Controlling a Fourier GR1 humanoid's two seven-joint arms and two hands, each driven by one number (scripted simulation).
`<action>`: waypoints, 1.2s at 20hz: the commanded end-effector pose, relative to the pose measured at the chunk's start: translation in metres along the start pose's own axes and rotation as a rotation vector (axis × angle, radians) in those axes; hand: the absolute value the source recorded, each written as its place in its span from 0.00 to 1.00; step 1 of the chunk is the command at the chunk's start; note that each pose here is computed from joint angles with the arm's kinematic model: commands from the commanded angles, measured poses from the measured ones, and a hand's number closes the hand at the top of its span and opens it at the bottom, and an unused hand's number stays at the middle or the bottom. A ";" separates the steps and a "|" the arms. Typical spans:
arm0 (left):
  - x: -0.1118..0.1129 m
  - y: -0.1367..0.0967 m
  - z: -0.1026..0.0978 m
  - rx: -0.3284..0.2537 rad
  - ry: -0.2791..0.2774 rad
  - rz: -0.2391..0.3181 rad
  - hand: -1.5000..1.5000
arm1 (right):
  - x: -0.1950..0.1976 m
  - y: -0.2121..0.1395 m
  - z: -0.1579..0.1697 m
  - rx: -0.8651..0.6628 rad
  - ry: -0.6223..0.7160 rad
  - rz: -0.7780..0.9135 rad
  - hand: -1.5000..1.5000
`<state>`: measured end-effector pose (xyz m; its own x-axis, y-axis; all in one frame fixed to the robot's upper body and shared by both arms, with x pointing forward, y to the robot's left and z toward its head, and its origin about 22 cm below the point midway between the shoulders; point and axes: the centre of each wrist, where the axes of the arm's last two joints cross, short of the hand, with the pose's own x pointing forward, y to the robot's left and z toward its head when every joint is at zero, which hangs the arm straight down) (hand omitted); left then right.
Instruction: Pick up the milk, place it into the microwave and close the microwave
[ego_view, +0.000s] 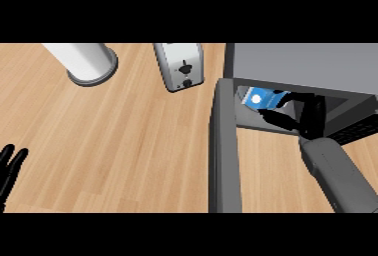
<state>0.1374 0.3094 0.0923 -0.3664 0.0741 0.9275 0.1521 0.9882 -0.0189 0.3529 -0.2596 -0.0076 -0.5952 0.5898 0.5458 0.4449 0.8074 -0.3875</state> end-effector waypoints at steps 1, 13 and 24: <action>-0.002 0.000 -0.004 -0.006 0.010 -0.011 0.00 | -0.008 0.012 -0.034 -0.073 0.197 0.109 0.00; -0.010 -0.019 -0.022 -0.071 0.001 0.011 0.00 | 0.008 0.051 -0.090 0.067 0.445 -0.056 0.00; -0.014 -0.027 -0.028 -0.067 0.010 -0.024 0.00 | 0.009 0.060 -0.106 0.141 0.507 -0.043 0.00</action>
<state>0.1622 0.2834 0.0924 -0.3704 0.0546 0.9273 0.2085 0.9777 0.0257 0.4389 -0.2222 0.0447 -0.2011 0.5396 0.8175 0.3306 0.8230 -0.4619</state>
